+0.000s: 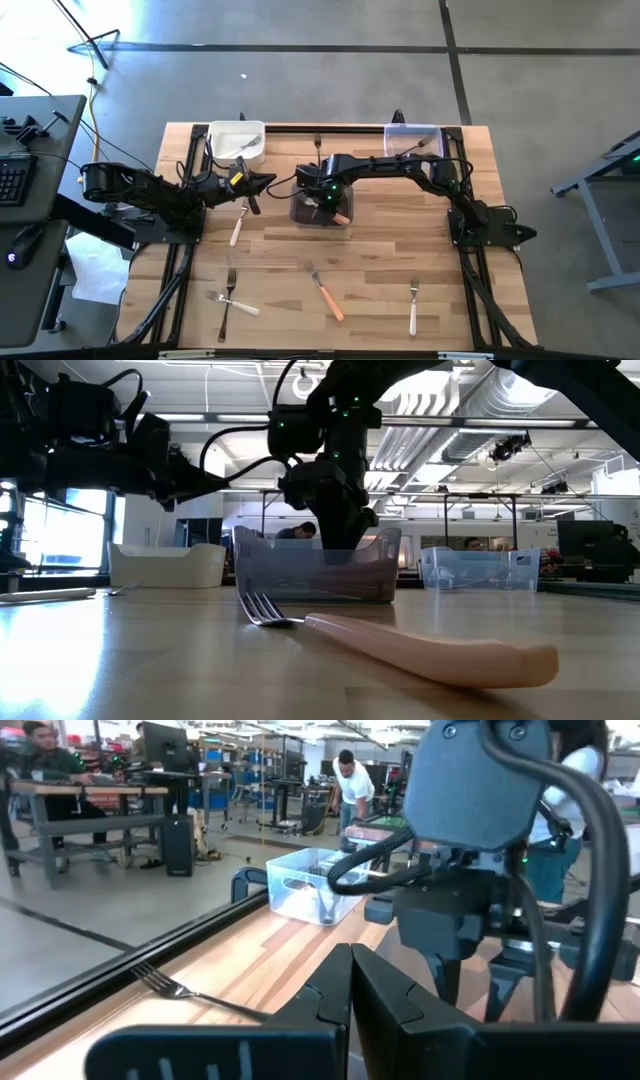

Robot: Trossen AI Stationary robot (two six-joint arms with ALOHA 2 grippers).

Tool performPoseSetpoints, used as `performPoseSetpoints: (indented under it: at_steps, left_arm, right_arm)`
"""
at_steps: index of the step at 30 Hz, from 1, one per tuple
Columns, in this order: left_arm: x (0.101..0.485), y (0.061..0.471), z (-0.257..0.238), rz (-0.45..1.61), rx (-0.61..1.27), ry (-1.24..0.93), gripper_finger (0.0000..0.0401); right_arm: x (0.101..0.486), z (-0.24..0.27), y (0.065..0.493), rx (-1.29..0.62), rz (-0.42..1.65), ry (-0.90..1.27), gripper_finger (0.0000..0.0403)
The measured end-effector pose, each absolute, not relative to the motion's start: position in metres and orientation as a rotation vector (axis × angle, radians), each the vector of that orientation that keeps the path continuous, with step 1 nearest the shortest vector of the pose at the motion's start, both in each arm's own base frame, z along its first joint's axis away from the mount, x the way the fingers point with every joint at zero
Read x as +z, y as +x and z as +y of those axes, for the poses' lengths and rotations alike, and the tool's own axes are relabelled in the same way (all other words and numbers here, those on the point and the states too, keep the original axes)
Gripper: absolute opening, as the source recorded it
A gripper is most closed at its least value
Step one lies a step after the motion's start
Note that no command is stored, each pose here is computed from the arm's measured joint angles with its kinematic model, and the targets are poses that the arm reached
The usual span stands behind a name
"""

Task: Sort silverware by color (type)
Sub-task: Put the right orange fork into the black bin, then put the top white fork into the white bin

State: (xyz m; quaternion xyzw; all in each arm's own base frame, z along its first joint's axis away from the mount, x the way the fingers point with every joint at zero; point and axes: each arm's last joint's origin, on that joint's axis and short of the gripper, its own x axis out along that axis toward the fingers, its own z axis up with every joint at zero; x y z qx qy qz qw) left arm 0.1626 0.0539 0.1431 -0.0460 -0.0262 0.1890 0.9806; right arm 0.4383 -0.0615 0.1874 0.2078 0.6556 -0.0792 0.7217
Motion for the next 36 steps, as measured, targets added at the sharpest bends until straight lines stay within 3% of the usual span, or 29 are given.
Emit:
performPoseSetpoints:
  at_steps: [3,6,9,14,25,36]
  left_arm:
    - [0.143,0.162,0.057,-0.054,0.397,-0.124,0.0001]
    - [0.142,0.161,0.060,-0.059,0.413,-0.149,0.0001]
    - [0.142,0.159,0.063,-0.062,0.434,-0.158,0.0000]
    - [0.142,0.157,0.070,-0.065,0.454,-0.191,0.0000]
    - [0.141,0.174,0.083,0.113,0.476,-0.142,0.0000]
    - [0.160,0.215,0.091,0.576,0.413,-0.212,0.0000]
  right_arm:
    - [0.199,-0.062,0.441,-0.128,1.432,0.404,0.0170]
    - [0.216,-0.064,0.442,-0.095,1.402,0.282,0.0164]
    - [0.238,-0.072,0.438,-0.032,1.329,0.164,0.0119]
    - [0.255,-0.111,0.428,-0.033,1.171,0.060,0.0012]
    - [0.225,-0.157,0.376,-0.129,0.745,-0.010,0.0004]
    - [0.186,-0.140,0.280,-0.262,0.337,-0.088,0.0000]
